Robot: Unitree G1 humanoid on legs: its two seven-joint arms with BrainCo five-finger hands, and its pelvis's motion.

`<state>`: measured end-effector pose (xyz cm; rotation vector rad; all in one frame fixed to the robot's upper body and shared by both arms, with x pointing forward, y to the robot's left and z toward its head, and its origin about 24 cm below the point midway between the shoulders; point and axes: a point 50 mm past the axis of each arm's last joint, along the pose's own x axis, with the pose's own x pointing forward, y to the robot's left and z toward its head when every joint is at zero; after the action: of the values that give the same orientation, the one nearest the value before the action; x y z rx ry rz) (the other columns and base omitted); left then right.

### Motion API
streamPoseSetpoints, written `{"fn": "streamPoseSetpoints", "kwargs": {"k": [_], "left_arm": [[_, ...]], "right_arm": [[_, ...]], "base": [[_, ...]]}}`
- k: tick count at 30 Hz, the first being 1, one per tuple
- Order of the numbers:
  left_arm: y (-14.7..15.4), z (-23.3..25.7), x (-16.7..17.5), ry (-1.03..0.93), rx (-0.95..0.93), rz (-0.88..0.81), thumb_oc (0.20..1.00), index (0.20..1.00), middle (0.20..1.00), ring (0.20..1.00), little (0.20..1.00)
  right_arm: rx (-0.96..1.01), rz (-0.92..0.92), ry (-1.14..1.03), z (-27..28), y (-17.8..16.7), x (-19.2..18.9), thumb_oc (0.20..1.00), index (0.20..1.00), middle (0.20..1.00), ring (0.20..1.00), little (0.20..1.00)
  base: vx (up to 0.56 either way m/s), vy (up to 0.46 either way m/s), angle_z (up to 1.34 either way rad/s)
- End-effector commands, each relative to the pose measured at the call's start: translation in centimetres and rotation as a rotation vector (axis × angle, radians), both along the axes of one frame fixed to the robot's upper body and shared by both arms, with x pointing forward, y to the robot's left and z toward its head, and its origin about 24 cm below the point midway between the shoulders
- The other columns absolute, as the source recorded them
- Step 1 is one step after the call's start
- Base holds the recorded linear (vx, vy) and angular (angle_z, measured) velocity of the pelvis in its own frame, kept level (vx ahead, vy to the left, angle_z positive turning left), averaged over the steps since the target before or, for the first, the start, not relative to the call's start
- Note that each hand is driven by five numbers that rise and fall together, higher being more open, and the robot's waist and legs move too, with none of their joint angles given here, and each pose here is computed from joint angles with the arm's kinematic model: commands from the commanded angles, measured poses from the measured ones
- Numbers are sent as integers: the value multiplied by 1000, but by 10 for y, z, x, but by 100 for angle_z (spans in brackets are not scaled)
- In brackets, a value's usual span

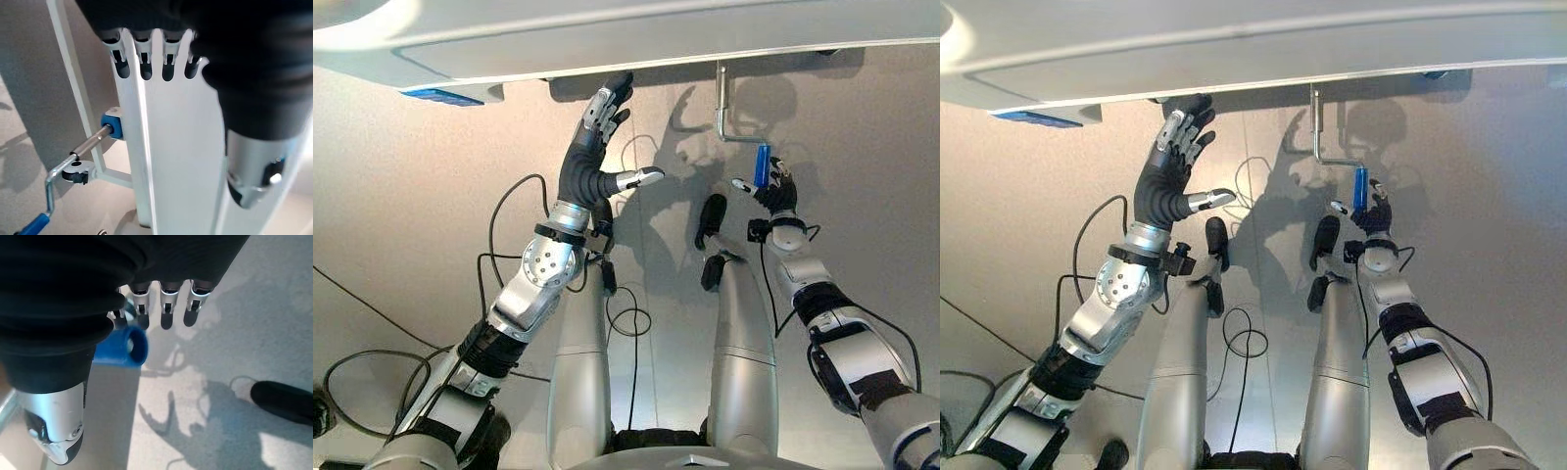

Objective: Raise the hospital bed

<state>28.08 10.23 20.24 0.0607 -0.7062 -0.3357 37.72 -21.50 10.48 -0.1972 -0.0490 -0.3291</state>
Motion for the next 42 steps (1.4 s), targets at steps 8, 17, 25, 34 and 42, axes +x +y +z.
{"fn": "streamPoseSetpoints", "kwargs": {"k": [8, 17, 25, 34, 42], "left_arm": [[-7, 27, -27, -121, -76, -105, 1000, 1000, 1000, 1000, 1000], [-6, 31, -30, -124, -84, -121, 1000, 1000, 1000, 1000, 1000], [-12, 28, -23, -84, -65, -159, 1000, 1000, 1000, 1000, 1000], [-22, 35, -16, -82, -29, -233, 1000, 1000, 1000, 1000, 1000], [-28, 30, -5, -16, -16, -276, 1000, 1000, 1000, 1000, 1000]], "right_arm": [[44, -8, -46, 41, -12, 19, 1000, 1000, 1000, 1000, 1000], [42, -57, -11, 62, -26, 29, 1000, 1000, 1000, 1000, 1000], [51, -71, 61, 51, -31, 29, 1000, 1000, 1000, 1000, 1000], [76, -49, 167, 27, -32, 25, 1000, 1000, 1000, 1000, 1000], [81, 4, 200, 22, -27, 26, 1000, 1000, 1000, 1000, 1000]], "base": [[4, 0, 0], [0, 0, 0], [0, 0, 0], [0, 0, 0], [8, -1, 0]]}}
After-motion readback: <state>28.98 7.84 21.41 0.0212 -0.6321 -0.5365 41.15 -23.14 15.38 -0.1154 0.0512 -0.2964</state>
